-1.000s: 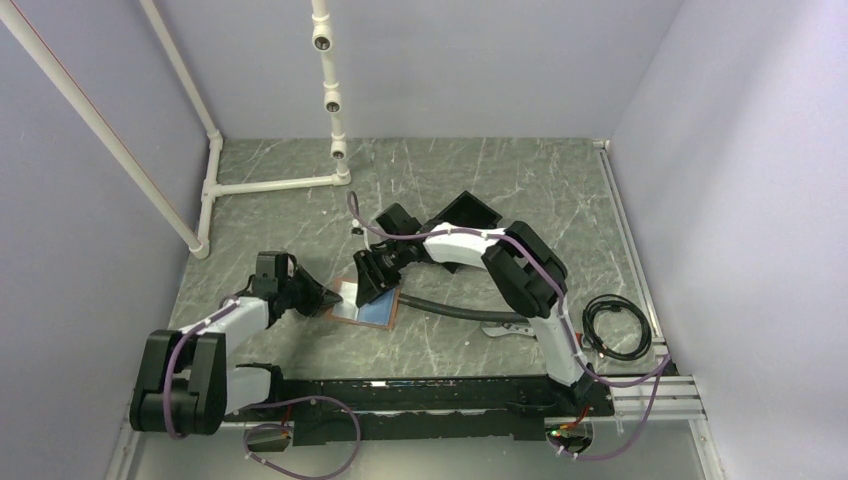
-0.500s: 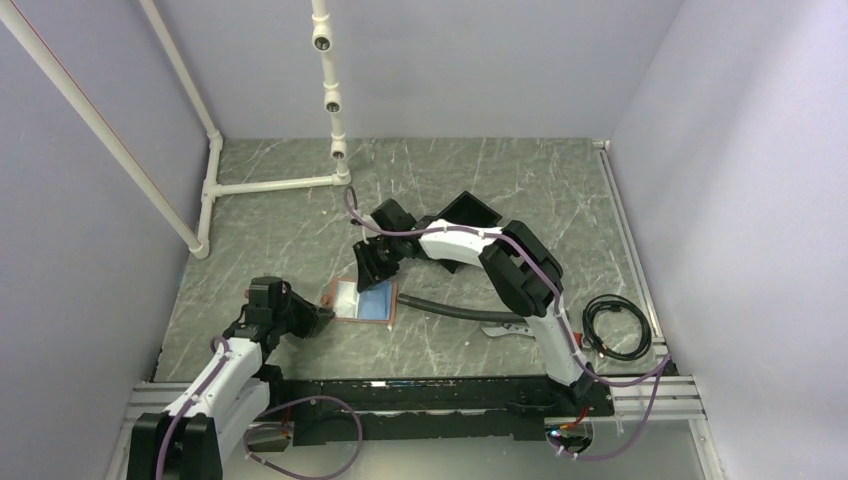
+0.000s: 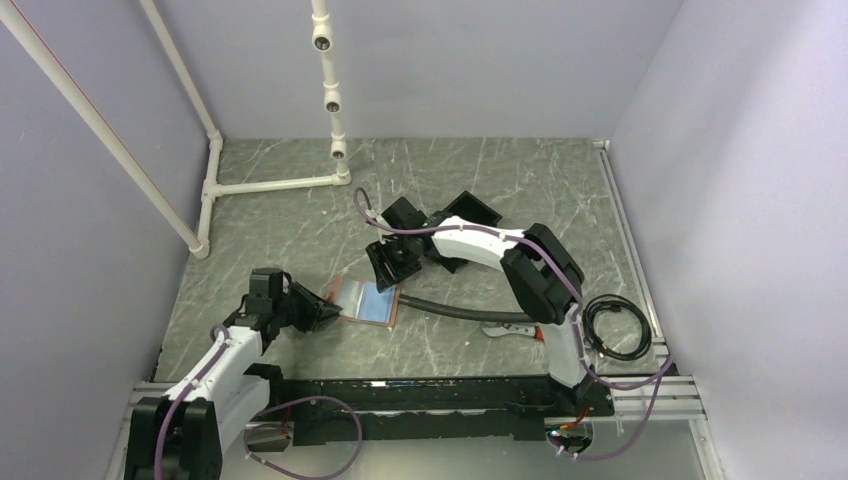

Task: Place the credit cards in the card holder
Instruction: Open the card holder at the center of the board.

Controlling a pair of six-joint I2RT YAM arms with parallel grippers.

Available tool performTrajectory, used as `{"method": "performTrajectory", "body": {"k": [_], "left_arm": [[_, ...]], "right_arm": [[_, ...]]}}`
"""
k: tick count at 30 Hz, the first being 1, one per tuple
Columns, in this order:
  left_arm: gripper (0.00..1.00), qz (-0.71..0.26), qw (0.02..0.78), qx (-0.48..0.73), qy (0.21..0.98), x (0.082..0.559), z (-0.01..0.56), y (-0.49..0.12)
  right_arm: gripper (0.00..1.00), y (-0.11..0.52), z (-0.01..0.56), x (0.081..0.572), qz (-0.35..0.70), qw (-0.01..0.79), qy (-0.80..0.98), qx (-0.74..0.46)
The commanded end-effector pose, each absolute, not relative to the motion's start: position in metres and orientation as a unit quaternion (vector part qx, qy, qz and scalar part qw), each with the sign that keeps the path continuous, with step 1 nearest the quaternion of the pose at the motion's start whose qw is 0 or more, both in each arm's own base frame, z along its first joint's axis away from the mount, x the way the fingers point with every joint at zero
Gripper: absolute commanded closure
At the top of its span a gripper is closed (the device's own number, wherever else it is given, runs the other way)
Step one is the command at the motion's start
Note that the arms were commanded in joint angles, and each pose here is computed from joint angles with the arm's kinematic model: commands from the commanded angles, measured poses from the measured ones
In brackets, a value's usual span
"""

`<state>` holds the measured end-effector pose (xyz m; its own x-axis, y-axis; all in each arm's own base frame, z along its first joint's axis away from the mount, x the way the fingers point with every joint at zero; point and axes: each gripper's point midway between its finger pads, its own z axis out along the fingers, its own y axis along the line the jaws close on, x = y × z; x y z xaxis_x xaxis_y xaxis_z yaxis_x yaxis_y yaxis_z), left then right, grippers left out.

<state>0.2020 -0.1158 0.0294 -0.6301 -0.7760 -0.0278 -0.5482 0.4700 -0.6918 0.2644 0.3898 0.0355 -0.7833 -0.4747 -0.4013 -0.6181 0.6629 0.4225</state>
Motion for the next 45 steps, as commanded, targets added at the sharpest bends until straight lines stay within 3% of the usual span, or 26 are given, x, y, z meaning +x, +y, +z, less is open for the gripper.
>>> {"method": "performTrajectory", "body": {"k": [1, 8, 14, 18, 23, 30, 37, 41, 45], "left_arm": [[0.74, -0.372, 0.214, -0.335, 0.839, 0.217, 0.070, -0.125], [0.56, -0.402, 0.240, -0.282, 0.838, 0.222, 0.103, -0.133], [0.54, -0.445, 0.218, -0.246, 0.833, 0.228, 0.106, -0.148], [0.63, -0.438, 0.191, -0.239, 0.845, 0.236, 0.086, -0.151], [0.78, -0.334, 0.183, -0.277, 0.882, 0.242, 0.057, -0.125], [0.74, -0.323, 0.214, -0.323, 0.863, 0.238, 0.059, -0.115], [0.81, -0.304, 0.174, -0.346, 0.870, 0.225, 0.031, -0.113], [0.85, -0.281, 0.169, -0.360, 0.873, 0.213, 0.016, -0.106], [0.91, -0.249, 0.170, -0.361, 0.883, 0.208, 0.008, -0.096]], "right_arm": [[0.40, 0.374, 0.061, 0.262, 0.267, 0.153, 0.906, -0.292], [0.33, 0.382, 0.053, 0.245, 0.318, 0.130, 0.901, -0.266], [0.46, 0.392, 0.040, 0.254, 0.328, 0.141, 0.902, -0.242], [0.53, 0.395, 0.029, 0.260, 0.321, 0.136, 0.907, -0.235], [0.54, 0.399, 0.023, 0.267, 0.320, 0.127, 0.910, -0.231], [0.54, 0.417, 0.021, 0.296, 0.328, 0.123, 0.904, -0.245], [0.53, 0.414, 0.054, 0.321, 0.286, 0.164, 0.904, -0.271], [0.44, 0.425, 0.080, 0.286, 0.350, 0.142, 0.874, -0.305], [0.38, 0.455, 0.080, 0.227, 0.461, 0.056, 0.817, -0.341]]}}
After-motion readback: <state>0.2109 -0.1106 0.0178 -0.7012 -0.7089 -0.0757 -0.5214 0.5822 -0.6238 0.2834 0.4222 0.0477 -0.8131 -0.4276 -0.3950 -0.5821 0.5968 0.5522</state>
